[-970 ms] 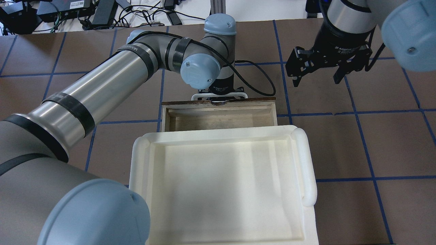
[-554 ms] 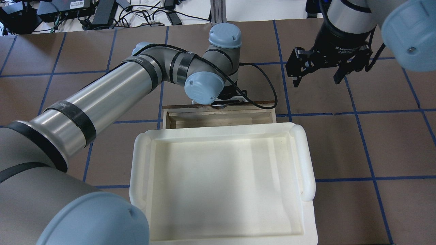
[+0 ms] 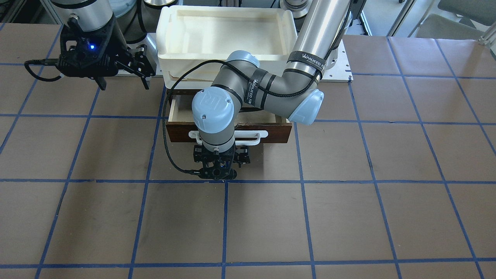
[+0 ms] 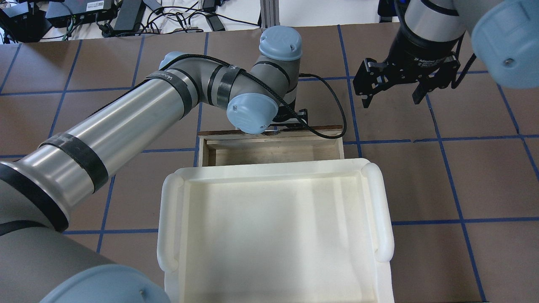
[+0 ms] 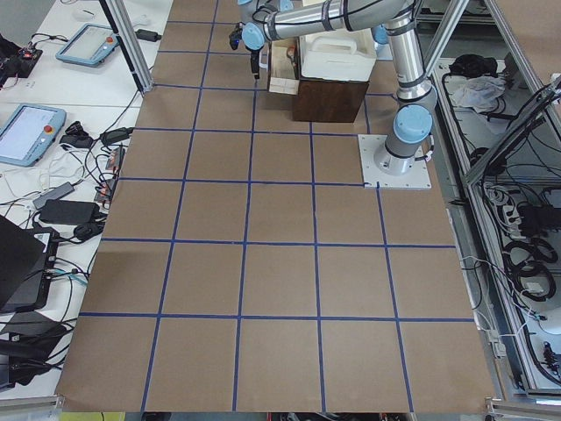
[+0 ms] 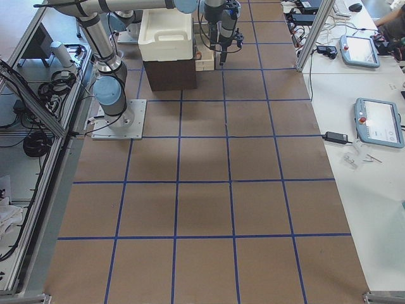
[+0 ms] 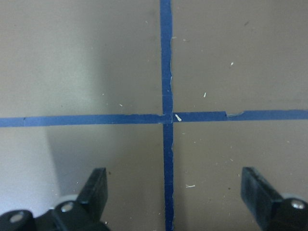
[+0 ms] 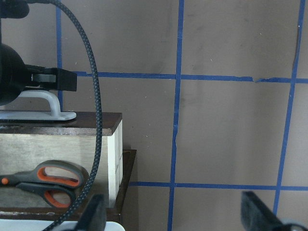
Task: Put scissors in drawer and close it
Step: 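Push the drawer closed with the left gripper, away from the robot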
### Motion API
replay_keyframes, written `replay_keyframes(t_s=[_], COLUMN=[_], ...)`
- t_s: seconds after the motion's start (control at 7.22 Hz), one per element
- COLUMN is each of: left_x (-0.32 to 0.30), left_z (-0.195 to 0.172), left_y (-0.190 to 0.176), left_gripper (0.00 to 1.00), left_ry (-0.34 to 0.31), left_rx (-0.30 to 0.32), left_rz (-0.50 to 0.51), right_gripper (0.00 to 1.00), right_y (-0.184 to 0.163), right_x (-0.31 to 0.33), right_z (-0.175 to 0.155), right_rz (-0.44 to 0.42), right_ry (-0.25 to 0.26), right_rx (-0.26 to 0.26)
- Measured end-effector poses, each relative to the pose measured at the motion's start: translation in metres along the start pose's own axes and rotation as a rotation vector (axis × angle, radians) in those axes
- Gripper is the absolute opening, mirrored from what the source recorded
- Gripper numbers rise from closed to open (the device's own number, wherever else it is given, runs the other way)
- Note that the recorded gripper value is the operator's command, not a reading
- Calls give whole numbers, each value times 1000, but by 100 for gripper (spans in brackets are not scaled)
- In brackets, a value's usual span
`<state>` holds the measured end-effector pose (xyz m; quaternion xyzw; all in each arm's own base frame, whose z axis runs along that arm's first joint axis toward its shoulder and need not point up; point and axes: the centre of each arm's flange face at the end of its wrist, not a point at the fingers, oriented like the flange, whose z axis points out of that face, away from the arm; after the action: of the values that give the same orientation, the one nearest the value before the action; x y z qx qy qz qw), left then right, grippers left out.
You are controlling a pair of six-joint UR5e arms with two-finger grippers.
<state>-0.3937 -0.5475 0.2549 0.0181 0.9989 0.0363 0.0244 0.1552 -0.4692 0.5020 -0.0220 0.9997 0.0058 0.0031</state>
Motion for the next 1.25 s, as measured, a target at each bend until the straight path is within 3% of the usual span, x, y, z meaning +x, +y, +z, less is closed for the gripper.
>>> replay_keyframes(t_s=[0.83,1.25], left_x=[-1,-2], left_z=[-2,-11], left_y=[-18,2], left_gripper=[100,100], left_ry=[9,-21], left_rx=[87,28], left_rz=[14,15], right_gripper=[100,100], right_y=[0,0], right_x=[0,0], right_z=[1,1], right_rz=[-2,-4], right_ry=[0,0], right_rx=[-2,-3])
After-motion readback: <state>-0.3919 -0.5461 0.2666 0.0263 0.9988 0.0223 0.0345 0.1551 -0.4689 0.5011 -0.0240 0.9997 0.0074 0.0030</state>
